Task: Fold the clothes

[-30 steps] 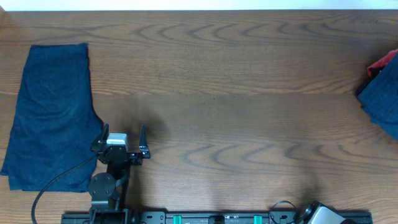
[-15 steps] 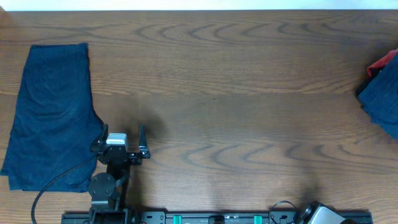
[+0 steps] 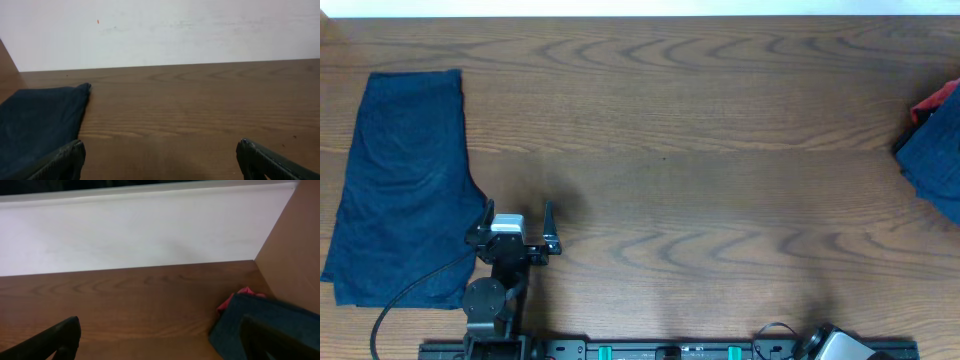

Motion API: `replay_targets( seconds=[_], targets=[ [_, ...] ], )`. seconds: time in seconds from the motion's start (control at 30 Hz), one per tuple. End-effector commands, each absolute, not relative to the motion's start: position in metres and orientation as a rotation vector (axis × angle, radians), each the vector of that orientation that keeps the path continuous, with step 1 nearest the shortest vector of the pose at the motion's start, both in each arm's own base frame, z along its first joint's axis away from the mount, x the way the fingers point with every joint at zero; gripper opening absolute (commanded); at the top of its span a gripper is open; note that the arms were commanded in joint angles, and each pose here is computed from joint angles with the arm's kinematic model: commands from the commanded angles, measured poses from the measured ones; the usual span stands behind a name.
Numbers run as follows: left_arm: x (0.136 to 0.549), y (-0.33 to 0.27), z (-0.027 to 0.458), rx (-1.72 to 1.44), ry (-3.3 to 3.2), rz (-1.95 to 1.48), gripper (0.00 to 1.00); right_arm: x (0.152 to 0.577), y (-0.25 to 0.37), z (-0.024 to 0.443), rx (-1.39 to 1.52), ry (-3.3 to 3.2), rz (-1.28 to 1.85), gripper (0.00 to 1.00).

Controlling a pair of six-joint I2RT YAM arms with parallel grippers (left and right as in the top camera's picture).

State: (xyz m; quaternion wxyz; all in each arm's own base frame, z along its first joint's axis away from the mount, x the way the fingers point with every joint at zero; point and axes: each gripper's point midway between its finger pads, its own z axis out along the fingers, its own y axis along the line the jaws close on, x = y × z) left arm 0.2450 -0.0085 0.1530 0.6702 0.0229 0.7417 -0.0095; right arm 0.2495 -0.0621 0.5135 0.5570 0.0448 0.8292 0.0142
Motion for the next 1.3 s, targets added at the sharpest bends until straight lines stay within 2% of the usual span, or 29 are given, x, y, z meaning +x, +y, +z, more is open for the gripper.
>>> replay_targets(
  seconds=[0.0, 0.37, 0.53, 0.7, 0.8, 0.83, 1.0, 1.27],
  targets=[
    [0.244, -0.009, 0.138, 0.069, 1.721, -0.013, 0.98, 0.250, -0.056, 0.514, 0.084, 1.958, 0.053, 0.99],
    [0.244, -0.009, 0.138, 0.069, 1.720, -0.013, 0.98, 0.250, -0.056, 0.511, 0.091, 1.970, 0.056, 0.99],
    [0.244, -0.009, 0.138, 0.069, 1.720, -0.013, 0.98, 0.263, -0.064, 0.503, 0.103, 1.999, 0.075, 0.99],
    [0.244, -0.009, 0.138, 0.069, 1.720, -0.012, 0.98, 0.293, -0.029, 0.530, -0.140, 1.866, 0.112, 0.99],
    [0.244, -0.009, 0.138, 0.069, 1.720, -0.013, 0.98, 0.308, 0.016, 0.539, -0.436, 1.747, 0.085, 0.99],
    [0.244, -0.009, 0.138, 0.069, 1.720, -0.013, 0.98, 0.313, 0.035, 0.536, -0.540, 1.701, 0.067, 0.99],
    [0.244, -0.009, 0.138, 0.069, 1.720, -0.013, 0.98, 0.319, 0.064, 0.505, -0.607, 1.669, 0.052, 0.99],
    [0.244, -0.009, 0.138, 0.069, 1.720, -0.013, 0.98, 0.280, 0.066, 0.433, -0.609, 1.643, 0.048, 0.99]
  ],
)
